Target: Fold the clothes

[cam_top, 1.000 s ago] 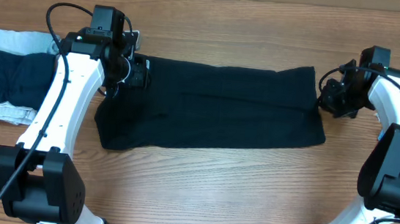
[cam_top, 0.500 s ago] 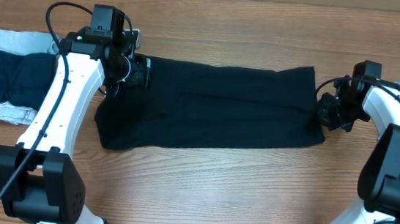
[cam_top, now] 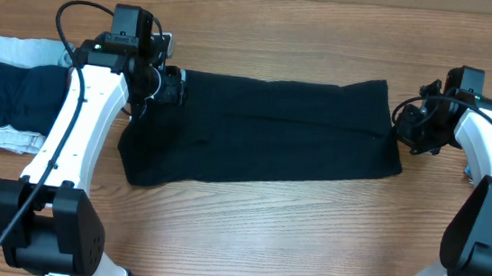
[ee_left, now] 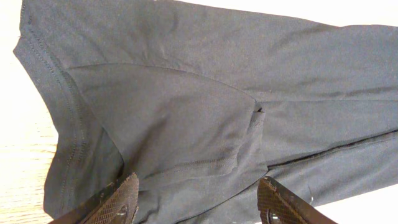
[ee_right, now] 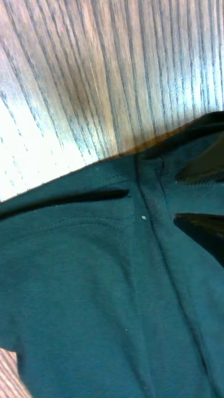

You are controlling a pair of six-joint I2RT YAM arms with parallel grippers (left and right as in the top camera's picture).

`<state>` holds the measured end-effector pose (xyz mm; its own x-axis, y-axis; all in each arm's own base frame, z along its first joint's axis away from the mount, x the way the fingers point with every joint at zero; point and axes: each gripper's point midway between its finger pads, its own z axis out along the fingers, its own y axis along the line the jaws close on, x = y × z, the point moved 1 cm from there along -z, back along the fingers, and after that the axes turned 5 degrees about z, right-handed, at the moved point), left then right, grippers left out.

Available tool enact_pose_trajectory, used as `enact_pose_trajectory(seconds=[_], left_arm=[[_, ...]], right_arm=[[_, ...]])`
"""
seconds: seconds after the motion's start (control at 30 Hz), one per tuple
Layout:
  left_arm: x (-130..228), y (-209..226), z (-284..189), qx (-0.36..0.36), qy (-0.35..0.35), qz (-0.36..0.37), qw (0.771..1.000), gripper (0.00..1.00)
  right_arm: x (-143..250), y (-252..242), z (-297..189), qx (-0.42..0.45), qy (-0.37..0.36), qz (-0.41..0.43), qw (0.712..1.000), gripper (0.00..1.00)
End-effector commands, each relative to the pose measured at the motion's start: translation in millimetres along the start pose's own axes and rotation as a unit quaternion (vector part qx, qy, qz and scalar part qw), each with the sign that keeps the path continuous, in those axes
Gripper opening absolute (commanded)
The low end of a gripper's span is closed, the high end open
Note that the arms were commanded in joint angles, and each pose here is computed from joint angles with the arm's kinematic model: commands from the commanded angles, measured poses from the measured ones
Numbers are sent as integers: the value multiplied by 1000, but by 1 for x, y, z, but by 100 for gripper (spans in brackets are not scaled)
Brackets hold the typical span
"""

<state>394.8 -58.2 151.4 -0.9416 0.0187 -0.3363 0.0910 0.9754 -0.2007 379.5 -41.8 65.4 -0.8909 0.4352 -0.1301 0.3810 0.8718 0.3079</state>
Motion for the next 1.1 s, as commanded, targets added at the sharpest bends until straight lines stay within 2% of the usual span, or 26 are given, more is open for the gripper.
enact_pose_trajectory(seconds=[0.0,0.03,0.07,0.1,0.23,0.3,0.53,0.77,0.83,0.9,0.93,0.97,1.07], left_arm=[[1,-5,-3,8,-4,-3,1000,65],[1,-5,-3,8,-4,-3,1000,65],[1,-5,-3,8,-4,-3,1000,65],[0,-5,-3,8,-4,-3,1000,65],[0,-5,-3,8,-4,-3,1000,65],[0,-5,-3,7,-4,-2,1000,66],[-1,-5,-3,8,-7,-2,1000,66],[0,-5,-3,7,-5,-2,1000,66],[0,-5,-3,7,-6,-2,1000,66],[0,-5,-3,7,-6,-2,1000,66],[0,-5,-3,7,-6,-2,1000,66],[0,-5,-3,8,-5,-3,1000,66],[1,-5,-3,7,-2,-3,1000,66]], right_arm=[[-7,6,-9,-4,-16,-8,1000,17],[-8,3,-9,6,-19,-8,1000,20],[-10,-4,-9,26,-24,-5,999,36],[-12,-9,-8,40,-28,-5,999,46],[-9,-19,9,49,-33,-4,998,50],[-6,-18,11,43,-26,-3,999,45],[-4,-15,13,37,-21,-2,999,39],[7,-21,24,38,-14,16,999,39],[7,-20,26,33,-15,22,999,30],[6,-12,26,7,-15,20,1000,11],[6,-9,26,-1,-14,20,1000,7],[5,-6,25,-9,-13,19,1000,4],[-3,3,8,-18,-24,15,999,4]])
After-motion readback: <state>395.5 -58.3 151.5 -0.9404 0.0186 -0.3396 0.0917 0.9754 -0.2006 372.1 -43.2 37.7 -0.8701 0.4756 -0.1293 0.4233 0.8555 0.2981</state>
